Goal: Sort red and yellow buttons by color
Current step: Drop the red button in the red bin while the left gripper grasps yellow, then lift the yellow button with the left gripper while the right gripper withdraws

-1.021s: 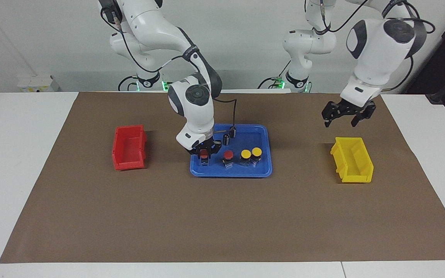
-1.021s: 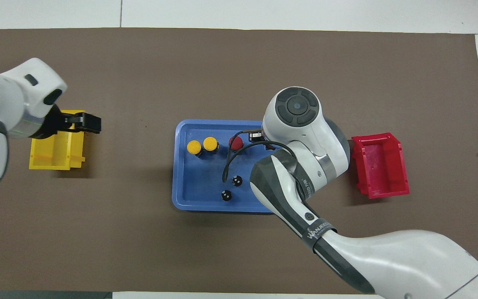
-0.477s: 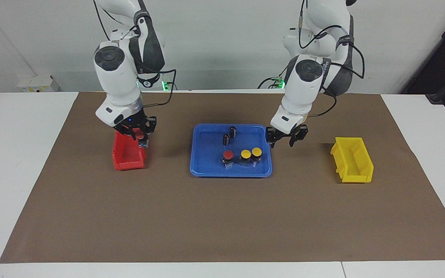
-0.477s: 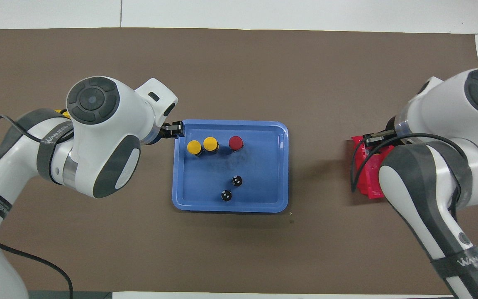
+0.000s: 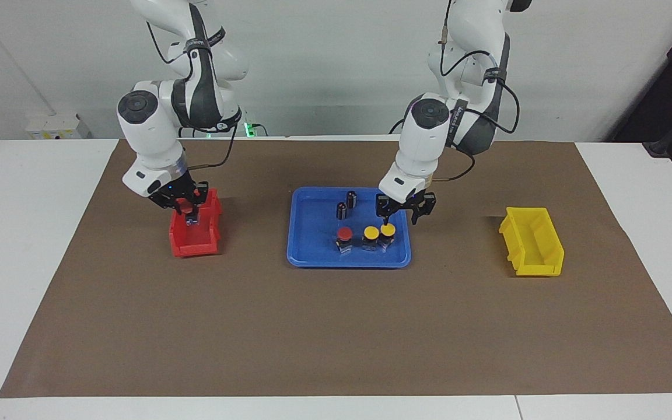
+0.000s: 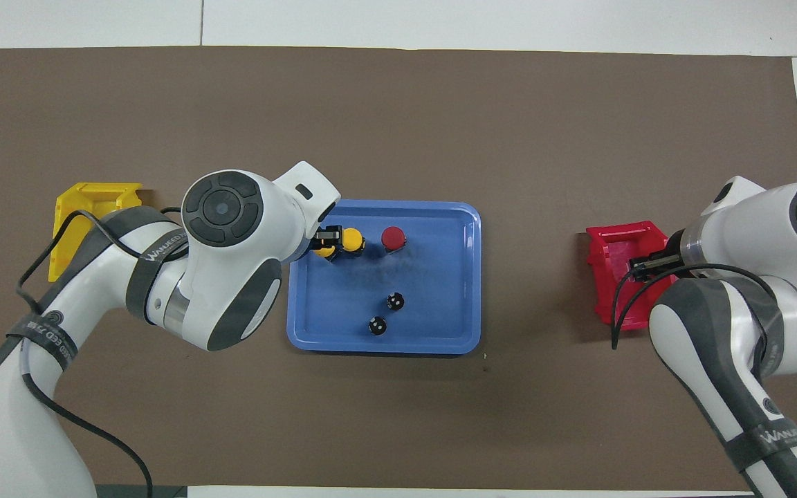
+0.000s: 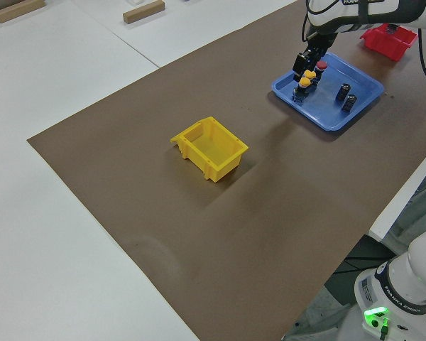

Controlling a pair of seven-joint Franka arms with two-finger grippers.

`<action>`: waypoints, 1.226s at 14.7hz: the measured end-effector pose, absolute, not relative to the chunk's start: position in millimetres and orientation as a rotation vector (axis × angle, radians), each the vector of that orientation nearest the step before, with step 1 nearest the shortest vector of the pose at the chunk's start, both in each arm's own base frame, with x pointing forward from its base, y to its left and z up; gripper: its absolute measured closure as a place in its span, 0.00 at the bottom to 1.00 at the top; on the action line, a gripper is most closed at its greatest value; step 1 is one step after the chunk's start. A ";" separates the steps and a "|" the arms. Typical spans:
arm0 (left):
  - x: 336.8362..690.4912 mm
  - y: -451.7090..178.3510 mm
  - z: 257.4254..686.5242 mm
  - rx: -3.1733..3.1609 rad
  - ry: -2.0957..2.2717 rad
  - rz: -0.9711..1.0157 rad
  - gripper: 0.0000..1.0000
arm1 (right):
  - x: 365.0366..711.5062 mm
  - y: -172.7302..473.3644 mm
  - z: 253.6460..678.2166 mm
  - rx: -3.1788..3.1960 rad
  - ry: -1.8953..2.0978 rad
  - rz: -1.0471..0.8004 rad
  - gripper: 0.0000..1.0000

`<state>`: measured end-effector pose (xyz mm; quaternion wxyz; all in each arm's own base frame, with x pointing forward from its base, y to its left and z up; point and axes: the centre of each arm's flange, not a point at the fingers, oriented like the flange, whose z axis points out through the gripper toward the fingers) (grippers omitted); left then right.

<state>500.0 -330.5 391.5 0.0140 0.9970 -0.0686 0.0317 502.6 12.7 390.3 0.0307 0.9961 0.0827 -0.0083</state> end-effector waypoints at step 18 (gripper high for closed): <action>495.0 -327.8 363.4 3.035 -0.691 0.134 0.18 | 475.1 12.3 346.1 3.082 0.252 0.012 0.40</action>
